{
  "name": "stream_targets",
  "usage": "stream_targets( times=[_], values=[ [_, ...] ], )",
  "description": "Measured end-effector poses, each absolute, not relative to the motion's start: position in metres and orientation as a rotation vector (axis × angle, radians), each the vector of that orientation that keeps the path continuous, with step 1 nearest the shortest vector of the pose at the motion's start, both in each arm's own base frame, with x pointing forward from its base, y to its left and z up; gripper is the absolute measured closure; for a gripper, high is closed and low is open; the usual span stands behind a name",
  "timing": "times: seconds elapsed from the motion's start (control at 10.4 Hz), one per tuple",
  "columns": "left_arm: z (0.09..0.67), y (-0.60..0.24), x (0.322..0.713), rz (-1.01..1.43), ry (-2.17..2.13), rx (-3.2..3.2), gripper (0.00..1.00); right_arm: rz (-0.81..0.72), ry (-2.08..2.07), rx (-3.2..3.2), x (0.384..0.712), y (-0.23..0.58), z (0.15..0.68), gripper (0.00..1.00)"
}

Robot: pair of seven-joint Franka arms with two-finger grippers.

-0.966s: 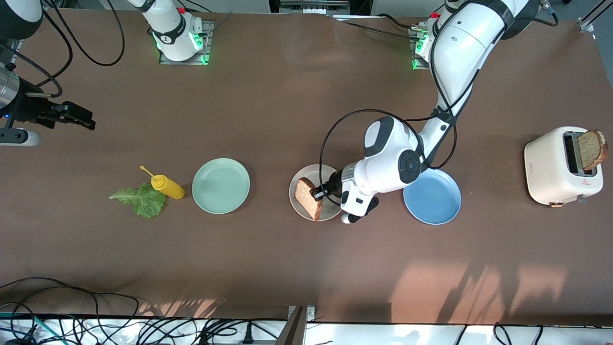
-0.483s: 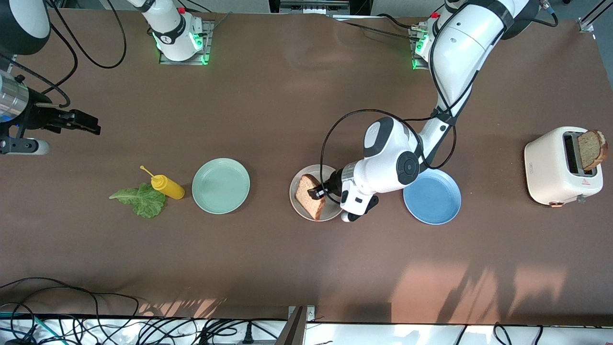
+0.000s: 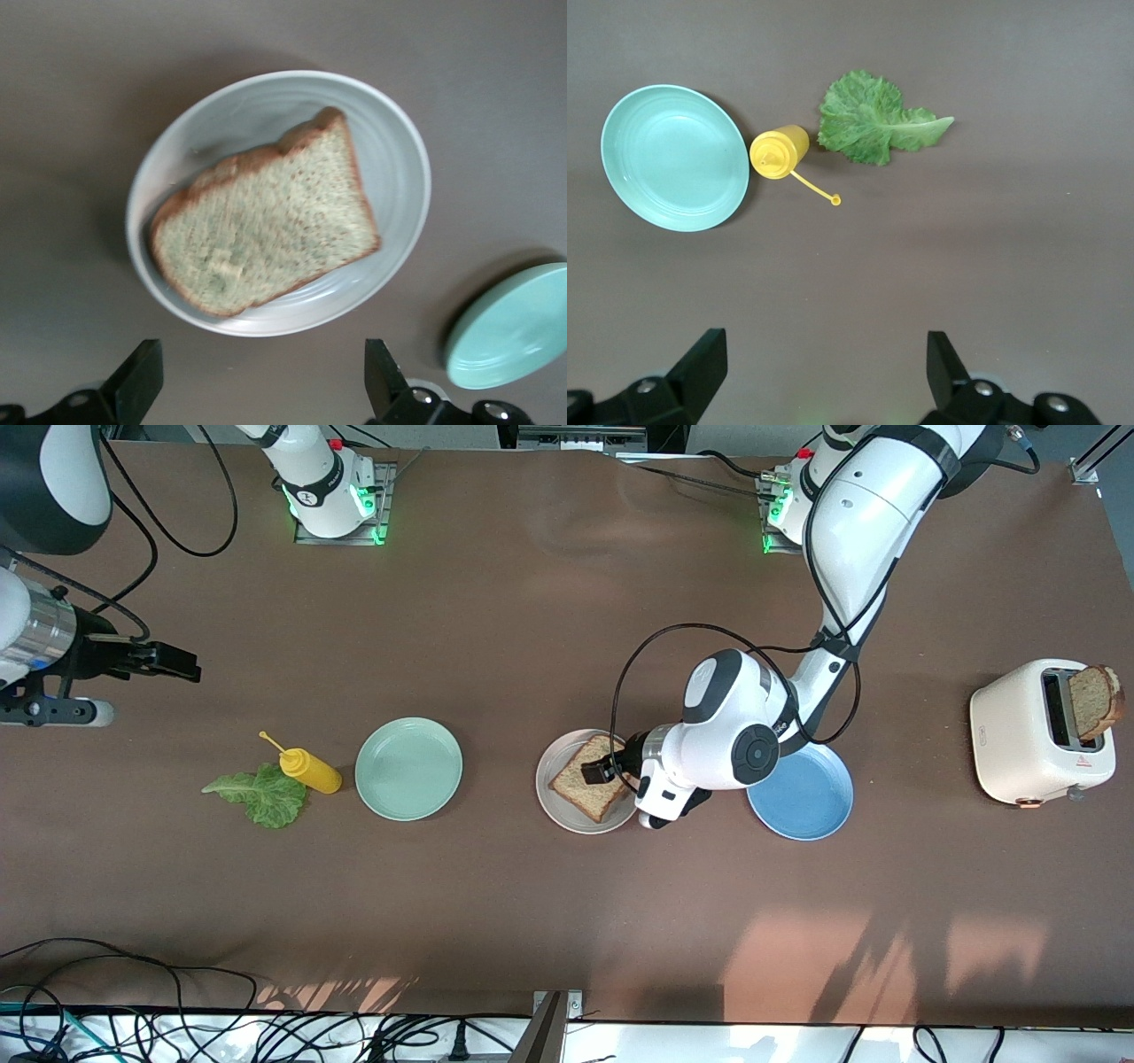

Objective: Make sandwich on beige plate with both arms
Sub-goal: 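Return the left gripper to the toaster while the right gripper reaches the lettuce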

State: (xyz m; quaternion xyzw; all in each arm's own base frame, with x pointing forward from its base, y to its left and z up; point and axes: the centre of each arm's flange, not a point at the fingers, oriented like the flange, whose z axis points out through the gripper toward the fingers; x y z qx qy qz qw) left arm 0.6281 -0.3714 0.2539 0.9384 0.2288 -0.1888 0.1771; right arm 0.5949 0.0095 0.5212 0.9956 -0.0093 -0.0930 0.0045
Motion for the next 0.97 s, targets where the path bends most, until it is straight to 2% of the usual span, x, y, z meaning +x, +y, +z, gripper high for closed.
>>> stream_targets(
  times=[0.39,0.77,0.97],
  values=[
    [0.253,-0.319,0.641,-0.552,0.574,2.816,0.00,-0.276,-0.023,3.115,0.619,0.012,0.480,0.00],
    [0.302,-0.197,0.665,-0.594,0.441,2.985,0.00,-0.263,0.065,3.109,0.663,0.009,0.429,0.00],
    [0.331,-0.132,0.674,-0.552,0.420,3.065,0.00,-0.269,0.100,3.109,0.671,-0.005,0.418,0.00]
  ],
)
